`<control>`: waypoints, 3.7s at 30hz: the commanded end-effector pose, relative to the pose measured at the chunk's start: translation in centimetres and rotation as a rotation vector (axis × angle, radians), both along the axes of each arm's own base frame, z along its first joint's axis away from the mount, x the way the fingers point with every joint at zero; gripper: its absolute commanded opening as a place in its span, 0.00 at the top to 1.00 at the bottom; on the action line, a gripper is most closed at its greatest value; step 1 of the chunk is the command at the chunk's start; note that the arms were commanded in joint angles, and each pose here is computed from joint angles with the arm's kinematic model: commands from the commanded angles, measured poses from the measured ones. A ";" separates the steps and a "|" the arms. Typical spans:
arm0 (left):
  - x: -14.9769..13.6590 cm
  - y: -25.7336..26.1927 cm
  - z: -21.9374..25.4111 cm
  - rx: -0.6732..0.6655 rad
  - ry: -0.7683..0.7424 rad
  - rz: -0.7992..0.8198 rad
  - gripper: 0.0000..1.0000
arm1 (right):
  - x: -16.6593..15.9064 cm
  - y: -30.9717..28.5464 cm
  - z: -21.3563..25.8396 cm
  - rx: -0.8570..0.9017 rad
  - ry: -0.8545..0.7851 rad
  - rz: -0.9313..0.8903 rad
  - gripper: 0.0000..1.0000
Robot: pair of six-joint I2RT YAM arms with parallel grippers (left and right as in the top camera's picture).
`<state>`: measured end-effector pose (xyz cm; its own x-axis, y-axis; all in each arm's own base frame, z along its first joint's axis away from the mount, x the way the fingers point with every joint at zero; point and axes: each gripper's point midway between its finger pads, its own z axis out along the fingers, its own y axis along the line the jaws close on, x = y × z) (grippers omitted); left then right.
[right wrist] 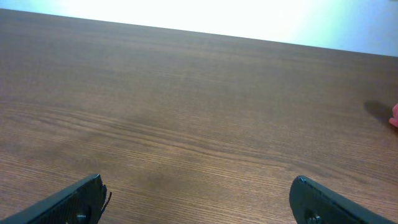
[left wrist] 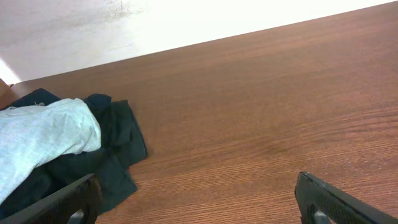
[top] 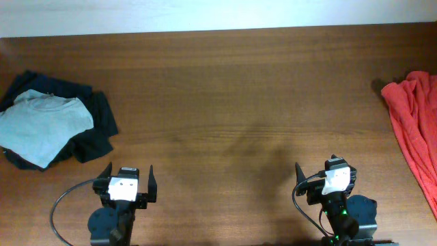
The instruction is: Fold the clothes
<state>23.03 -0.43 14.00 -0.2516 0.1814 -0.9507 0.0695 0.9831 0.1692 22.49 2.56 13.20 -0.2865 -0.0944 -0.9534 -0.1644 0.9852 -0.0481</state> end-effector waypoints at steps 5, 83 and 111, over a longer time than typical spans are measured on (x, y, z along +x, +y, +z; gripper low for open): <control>0.1 -1.6 0.5 -0.036 -0.034 -0.088 0.01 | -0.2 2.7 1.2 0.051 -0.051 0.154 0.01; 12.5 -6.2 5.1 -0.274 0.760 -0.272 0.01 | 14.1 -31.7 -9.3 0.743 0.558 -1.057 0.21; 12.8 -6.2 5.3 -0.271 0.745 -0.274 0.01 | 20.3 -28.5 -2.7 0.346 0.427 -0.531 0.31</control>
